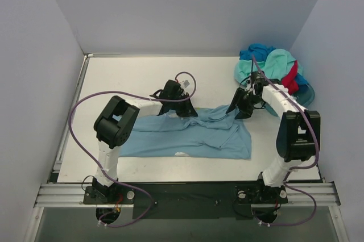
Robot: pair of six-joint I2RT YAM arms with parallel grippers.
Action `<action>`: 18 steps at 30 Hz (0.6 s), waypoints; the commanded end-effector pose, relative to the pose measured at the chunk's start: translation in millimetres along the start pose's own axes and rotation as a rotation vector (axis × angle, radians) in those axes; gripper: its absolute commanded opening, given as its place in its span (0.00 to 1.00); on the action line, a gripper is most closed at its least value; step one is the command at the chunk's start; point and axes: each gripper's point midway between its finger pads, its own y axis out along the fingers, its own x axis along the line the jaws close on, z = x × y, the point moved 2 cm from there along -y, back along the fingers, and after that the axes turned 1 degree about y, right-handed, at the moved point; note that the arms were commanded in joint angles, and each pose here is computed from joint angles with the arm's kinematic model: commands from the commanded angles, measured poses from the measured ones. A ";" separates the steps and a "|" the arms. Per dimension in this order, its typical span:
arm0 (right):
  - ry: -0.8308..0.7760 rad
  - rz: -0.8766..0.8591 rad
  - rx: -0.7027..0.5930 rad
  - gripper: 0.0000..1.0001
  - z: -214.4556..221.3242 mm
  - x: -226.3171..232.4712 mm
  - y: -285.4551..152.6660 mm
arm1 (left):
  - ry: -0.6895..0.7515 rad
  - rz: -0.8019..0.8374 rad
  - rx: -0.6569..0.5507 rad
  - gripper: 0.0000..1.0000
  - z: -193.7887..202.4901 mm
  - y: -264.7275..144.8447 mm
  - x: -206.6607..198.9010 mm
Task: Fold and stack the t-shirts
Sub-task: Fold the other side of the tshirt into a rectangle
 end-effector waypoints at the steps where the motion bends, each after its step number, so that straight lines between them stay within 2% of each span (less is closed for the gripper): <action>1: -0.185 0.075 0.017 0.46 36.4 -7.9 -18.5 | -0.067 -0.012 0.000 0.14 0.6 -0.2 0.5; 4: -0.207 0.096 0.052 0.45 48.1 -11.2 -6.3 | -0.076 -0.006 0.001 0.25 0.5 -0.5 -0.2; 6: -0.216 0.108 0.066 0.44 49.8 -12.1 2.3 | -0.077 0.002 0.002 0.28 0.9 -0.4 -3.1; 11: -0.236 0.126 0.062 0.42 45.4 -15.6 11.8 | -0.040 0.031 -0.010 0.29 -5.0 -3.8 -11.9; 14: -0.243 0.089 0.076 0.33 46.3 -11.8 17.9 | -0.027 0.041 -0.010 0.31 -5.7 -4.4 -13.9; 18: -0.226 0.096 0.100 0.33 53.5 -20.3 29.0 | 0.004 0.062 -0.025 0.36 -12.3 -5.7 -21.0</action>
